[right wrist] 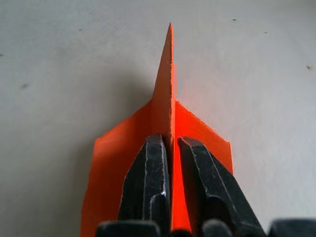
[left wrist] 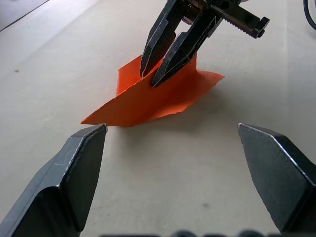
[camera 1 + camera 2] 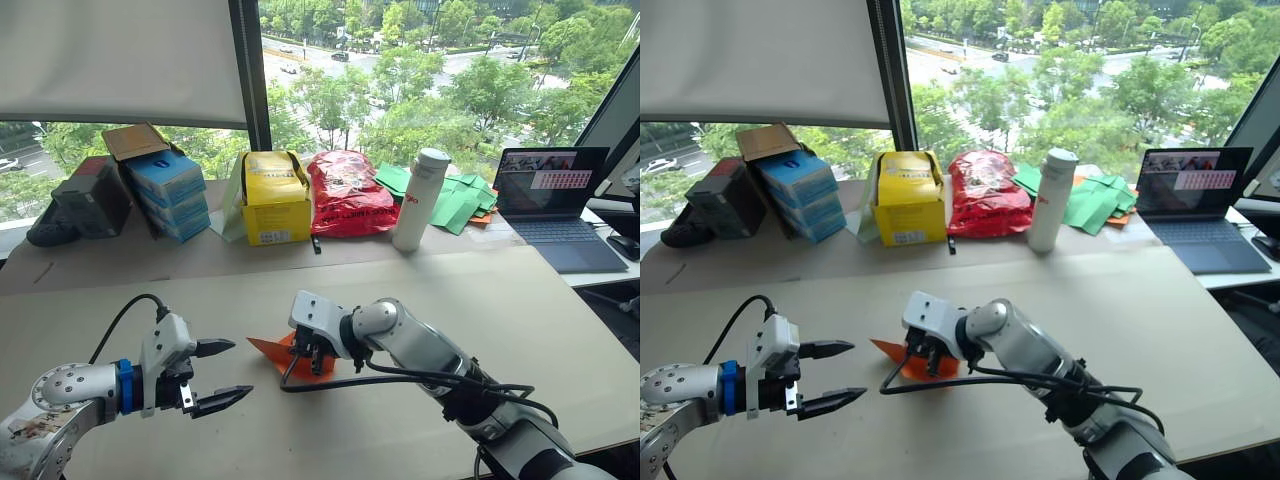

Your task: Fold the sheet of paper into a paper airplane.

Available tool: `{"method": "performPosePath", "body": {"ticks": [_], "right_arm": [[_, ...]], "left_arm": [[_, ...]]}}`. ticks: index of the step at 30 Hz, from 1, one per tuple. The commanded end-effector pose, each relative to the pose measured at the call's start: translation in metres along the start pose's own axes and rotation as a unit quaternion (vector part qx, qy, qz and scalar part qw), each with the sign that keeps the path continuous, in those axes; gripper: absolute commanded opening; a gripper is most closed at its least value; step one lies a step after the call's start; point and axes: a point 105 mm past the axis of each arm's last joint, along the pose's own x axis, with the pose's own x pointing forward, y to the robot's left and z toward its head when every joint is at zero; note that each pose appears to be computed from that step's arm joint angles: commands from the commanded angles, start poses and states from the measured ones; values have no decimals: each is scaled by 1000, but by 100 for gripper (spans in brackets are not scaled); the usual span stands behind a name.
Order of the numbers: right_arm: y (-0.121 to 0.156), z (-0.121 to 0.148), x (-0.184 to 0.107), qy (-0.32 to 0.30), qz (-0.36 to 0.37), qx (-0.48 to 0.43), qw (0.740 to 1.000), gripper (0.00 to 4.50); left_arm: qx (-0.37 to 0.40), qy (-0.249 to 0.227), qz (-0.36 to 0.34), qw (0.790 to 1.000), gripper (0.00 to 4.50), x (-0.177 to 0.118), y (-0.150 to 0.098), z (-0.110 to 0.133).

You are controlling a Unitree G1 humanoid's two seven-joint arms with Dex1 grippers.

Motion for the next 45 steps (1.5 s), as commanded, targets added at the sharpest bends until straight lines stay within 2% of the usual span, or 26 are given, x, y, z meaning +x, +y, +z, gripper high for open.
{"method": "performPosePath", "body": {"ticks": [1,9,11,13,15,20,25,27,31,39,45], "right_arm": [[0,13,-1,-14,-5,-27,1000,4],[-12,16,-16,-22,-27,-24,999,4],[-37,14,-44,-28,-83,7,996,4],[-65,1,-75,-15,-148,40,988,4],[-81,-14,-94,5,-192,65,979,4],[-122,-62,-147,41,-337,163,926,4],[-137,-100,-184,64,-453,231,858,4],[-135,-108,-188,68,-472,252,842,4],[-127,-124,-186,81,-485,278,825,4],[-121,-134,-180,89,-489,290,818,4],[-125,-123,-188,62,-500,288,815,192]], "left_arm": [[18,-7,-6,1000,450,1,-3,12],[22,-16,-7,1000,450,5,-3,21],[29,-34,-9,999,450,10,-3,30],[32,-51,-12,998,450,16,-3,37],[34,-58,-13,998,450,21,-3,39],[38,-91,-27,995,450,38,-9,50],[35,-115,-44,992,450,51,-16,58],[36,-120,-46,991,450,54,-17,60],[37,-122,-51,991,450,55,-15,62],[43,-119,-59,990,450,55,-13,63],[43,-118,-60,990,450,54,-13,63]]}}
